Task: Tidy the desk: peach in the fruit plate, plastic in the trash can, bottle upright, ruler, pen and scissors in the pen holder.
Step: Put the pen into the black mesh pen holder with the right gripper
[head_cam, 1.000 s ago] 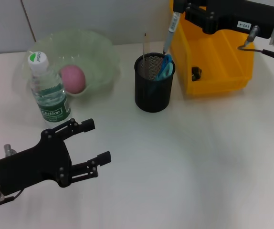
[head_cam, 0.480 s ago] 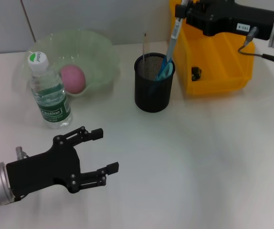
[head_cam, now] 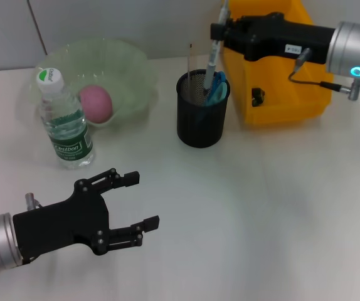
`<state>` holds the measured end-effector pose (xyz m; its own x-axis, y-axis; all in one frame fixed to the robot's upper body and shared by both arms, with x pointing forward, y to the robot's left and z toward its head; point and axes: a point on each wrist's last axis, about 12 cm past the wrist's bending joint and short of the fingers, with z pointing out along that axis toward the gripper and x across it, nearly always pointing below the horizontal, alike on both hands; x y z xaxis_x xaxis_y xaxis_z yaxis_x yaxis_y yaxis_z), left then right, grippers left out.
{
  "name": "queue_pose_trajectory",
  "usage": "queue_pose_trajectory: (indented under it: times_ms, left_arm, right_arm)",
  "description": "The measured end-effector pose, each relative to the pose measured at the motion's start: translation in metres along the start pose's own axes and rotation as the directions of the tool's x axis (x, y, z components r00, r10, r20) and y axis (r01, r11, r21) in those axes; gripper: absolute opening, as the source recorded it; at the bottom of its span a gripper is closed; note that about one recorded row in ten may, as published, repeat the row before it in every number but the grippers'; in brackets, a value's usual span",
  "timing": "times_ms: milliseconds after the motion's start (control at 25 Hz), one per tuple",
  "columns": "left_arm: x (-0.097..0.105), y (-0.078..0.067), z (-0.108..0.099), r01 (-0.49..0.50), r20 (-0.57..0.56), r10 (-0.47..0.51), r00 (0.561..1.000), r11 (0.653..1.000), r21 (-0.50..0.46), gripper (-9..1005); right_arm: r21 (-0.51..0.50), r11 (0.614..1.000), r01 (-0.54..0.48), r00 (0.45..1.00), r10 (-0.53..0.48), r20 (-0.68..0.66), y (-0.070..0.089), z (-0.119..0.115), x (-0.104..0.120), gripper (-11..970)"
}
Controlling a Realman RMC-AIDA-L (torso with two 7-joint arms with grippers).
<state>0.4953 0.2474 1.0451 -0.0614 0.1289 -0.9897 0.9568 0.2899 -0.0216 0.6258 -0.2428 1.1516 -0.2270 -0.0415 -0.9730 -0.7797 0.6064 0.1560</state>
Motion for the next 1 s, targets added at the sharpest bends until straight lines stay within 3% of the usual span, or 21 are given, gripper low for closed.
queue_pose_trajectory:
  times_ms: [440, 1000]
  left_arm:
    - [0.003, -0.003, -0.002, 0.009, -0.008, -0.009, 1.000, 1.000, 0.006, 847]
    - [0.003, -0.004, -0.004, 0.015, -0.008, -0.015, 1.000, 1.000, 0.009, 847]
  right_arm:
    - [0.015, 1.000, 0.012, 0.994, -0.010, -0.105, 0.007, 0.023, 0.019, 183]
    - [0.046, 0.999, 0.025, 0.989, -0.018, -0.147, 0.008, 0.029, 0.028, 183]
